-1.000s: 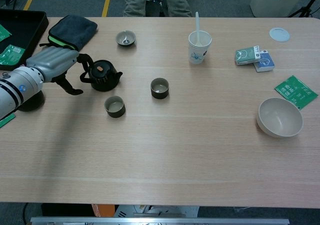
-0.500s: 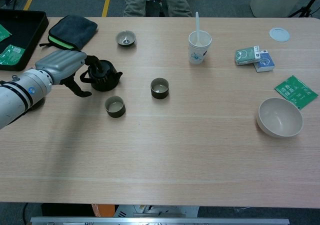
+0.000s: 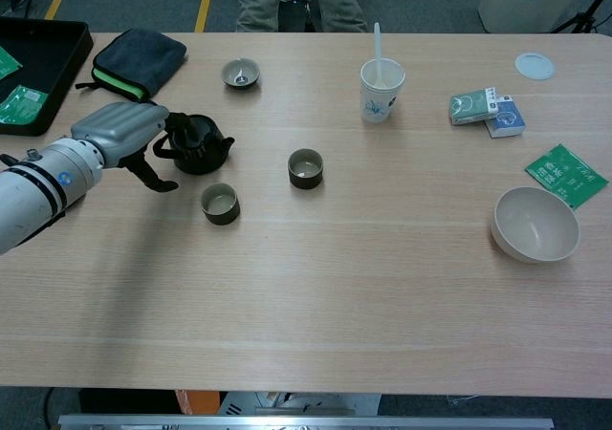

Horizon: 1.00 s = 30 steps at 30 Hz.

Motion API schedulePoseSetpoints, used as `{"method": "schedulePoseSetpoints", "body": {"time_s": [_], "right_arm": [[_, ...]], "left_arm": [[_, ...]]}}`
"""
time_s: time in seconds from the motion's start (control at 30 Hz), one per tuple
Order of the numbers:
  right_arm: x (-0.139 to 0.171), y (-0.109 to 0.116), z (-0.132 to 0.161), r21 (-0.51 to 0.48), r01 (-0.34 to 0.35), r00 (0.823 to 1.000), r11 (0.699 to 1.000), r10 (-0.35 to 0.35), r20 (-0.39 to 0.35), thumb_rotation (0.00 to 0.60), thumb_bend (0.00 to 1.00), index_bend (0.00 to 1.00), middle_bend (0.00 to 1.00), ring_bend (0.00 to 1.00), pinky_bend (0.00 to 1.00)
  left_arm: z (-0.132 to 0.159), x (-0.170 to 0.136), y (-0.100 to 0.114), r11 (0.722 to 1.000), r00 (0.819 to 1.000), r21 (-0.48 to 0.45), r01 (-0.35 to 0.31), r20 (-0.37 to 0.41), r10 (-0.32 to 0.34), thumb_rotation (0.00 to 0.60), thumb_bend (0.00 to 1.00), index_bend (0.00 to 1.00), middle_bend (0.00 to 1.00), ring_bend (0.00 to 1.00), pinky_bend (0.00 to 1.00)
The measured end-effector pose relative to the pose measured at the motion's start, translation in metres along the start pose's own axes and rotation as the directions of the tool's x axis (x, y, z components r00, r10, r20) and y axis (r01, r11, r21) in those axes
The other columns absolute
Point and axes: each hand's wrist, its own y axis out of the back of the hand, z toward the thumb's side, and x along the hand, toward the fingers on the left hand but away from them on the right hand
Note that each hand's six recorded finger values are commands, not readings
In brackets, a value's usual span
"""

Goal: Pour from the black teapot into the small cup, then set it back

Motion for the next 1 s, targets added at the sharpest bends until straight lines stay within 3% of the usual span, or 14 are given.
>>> {"method": "schedulePoseSetpoints", "body": {"time_s": [0.53, 1.0], "right_arm": [[-0.002, 0.000, 0.001, 0.000, -0.004, 1.000, 1.000, 0.004, -0.008, 0.600, 0.12, 0.31, 0.29, 0.20, 0.25], [-0.010, 0.009, 0.018, 0.017, 0.011, 0.998, 1.000, -0.010, -0.070, 0.600, 0.12, 0.31, 0.29, 0.20, 0.25]], "left_arm": [[0.006, -0.002, -0.003, 1.000, 1.000, -0.011, 0.015, 0.003, -0.015, 0.600, 0.19, 0.27, 0.33, 0.23, 0.07], [0.005, -0.001, -0.003, 1.000, 1.000, -0.019, 0.011, -0.020, -0.011, 0.600, 0.19, 0.27, 0.33, 0.23, 0.07]]}}
